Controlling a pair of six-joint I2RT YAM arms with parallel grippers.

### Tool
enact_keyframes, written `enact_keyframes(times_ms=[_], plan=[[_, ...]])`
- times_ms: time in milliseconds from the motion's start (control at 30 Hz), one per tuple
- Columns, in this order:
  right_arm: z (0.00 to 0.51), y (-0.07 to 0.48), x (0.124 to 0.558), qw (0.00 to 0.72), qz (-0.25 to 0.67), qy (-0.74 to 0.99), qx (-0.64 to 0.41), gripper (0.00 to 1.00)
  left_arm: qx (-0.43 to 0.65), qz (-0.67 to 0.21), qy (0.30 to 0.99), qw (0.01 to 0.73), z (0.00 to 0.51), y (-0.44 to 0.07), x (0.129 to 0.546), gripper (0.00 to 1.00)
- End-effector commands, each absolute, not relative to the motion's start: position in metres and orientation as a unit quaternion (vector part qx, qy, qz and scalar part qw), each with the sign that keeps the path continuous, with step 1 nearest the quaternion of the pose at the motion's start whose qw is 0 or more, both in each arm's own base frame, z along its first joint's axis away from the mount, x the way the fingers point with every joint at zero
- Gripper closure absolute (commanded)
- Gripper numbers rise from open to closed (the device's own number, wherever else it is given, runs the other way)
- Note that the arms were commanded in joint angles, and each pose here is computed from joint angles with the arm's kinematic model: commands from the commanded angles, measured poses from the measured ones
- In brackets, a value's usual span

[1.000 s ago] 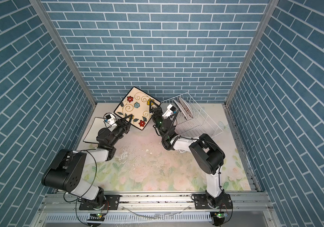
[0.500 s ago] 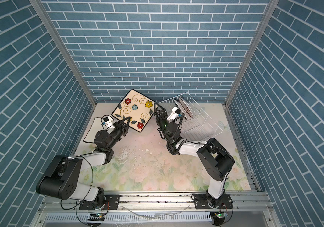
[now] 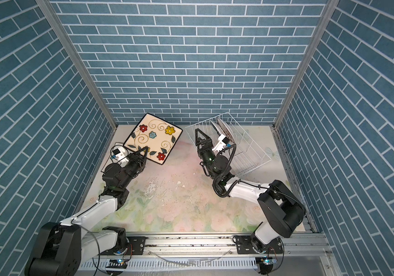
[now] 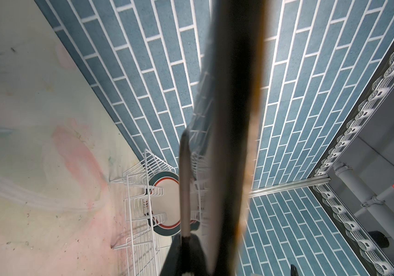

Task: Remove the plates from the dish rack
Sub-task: 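Open the right gripper and draw it back while left gripper holds plate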

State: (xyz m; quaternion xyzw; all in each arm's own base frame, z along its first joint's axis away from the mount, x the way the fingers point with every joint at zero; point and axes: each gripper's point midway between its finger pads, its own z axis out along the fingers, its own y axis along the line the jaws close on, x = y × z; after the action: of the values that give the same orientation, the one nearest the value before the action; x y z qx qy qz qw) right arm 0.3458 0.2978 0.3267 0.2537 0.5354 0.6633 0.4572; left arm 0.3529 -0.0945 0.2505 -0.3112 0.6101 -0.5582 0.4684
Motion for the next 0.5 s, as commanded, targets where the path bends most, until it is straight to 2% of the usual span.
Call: enact_keyframes(times_ms=[0, 467], plan=[[0.314, 0.298, 0.335, 0.461, 0.639, 0.573, 0.224, 0.01, -0.272, -0.566, 0.563, 0.537, 0.307, -0.083, 0.336, 1.0], [0.29, 0.283, 0.3, 0.465, 0.544, 0.686, 0.134, 0.01, -0.363, -0.495, 0.582, 0.533, 0.278, -0.032, 0.318, 1.0]])
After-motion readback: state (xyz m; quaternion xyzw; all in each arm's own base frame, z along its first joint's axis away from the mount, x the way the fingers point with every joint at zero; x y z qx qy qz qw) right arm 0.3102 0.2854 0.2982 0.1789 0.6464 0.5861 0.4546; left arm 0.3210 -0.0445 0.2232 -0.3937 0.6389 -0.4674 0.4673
